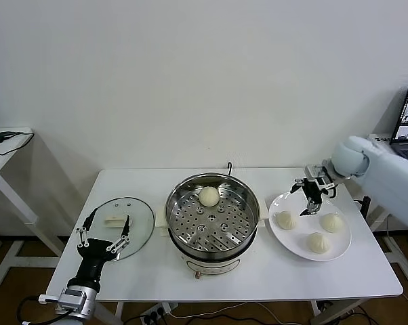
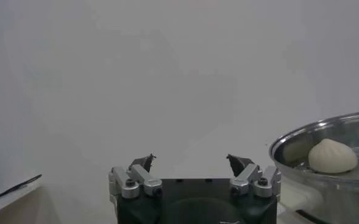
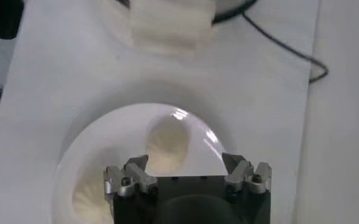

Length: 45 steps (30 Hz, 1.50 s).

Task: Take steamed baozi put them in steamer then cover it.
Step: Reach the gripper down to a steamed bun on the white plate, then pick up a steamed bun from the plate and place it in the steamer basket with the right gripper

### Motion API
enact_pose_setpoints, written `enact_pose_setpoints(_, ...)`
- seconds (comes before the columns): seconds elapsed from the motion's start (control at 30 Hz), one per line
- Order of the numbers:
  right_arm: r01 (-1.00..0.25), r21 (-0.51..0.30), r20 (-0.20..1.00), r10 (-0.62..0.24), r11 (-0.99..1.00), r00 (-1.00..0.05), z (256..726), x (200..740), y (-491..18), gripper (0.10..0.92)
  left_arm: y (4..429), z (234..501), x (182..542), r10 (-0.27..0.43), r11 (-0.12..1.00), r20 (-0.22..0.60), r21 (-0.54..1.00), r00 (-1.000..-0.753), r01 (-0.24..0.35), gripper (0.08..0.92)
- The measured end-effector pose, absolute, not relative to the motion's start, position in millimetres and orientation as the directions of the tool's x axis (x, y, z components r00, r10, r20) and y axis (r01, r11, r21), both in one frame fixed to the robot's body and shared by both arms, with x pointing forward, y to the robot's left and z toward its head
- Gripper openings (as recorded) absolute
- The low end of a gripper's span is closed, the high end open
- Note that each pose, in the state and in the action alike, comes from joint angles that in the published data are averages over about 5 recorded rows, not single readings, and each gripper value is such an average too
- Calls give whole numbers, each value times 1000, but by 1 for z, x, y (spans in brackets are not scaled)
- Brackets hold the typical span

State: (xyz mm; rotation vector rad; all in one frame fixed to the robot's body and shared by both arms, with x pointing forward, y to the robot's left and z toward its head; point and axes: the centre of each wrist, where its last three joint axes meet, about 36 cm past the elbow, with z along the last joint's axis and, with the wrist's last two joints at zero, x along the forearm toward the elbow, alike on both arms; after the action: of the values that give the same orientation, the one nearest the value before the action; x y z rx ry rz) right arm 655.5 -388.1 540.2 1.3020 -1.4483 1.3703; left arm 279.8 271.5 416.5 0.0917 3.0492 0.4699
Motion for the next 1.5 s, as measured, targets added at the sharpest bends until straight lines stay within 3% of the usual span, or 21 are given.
enact_pose_setpoints(0.37,-981,-196,961,-197,-3,-192,491,661,-389,823,271,411,283,64,954,-37,297,-997,50,823)
enact_pose_setpoints(0.87,-985,-171,963,-205,38,-175,460,659,-388,820,272,408,282,57,952,-32,304,-998,45,823)
enact_pose_setpoints(1.13,-983,-174,962,-206,49,-181,456,658,-389,659,272,407,282,60,950,-30,310,-998,48,823)
enact_pose_setpoints(1.5,-982,-179,961,-204,61,-188,470,653,-398,636,270,410,281,64,949,-36,311,-997,50,823)
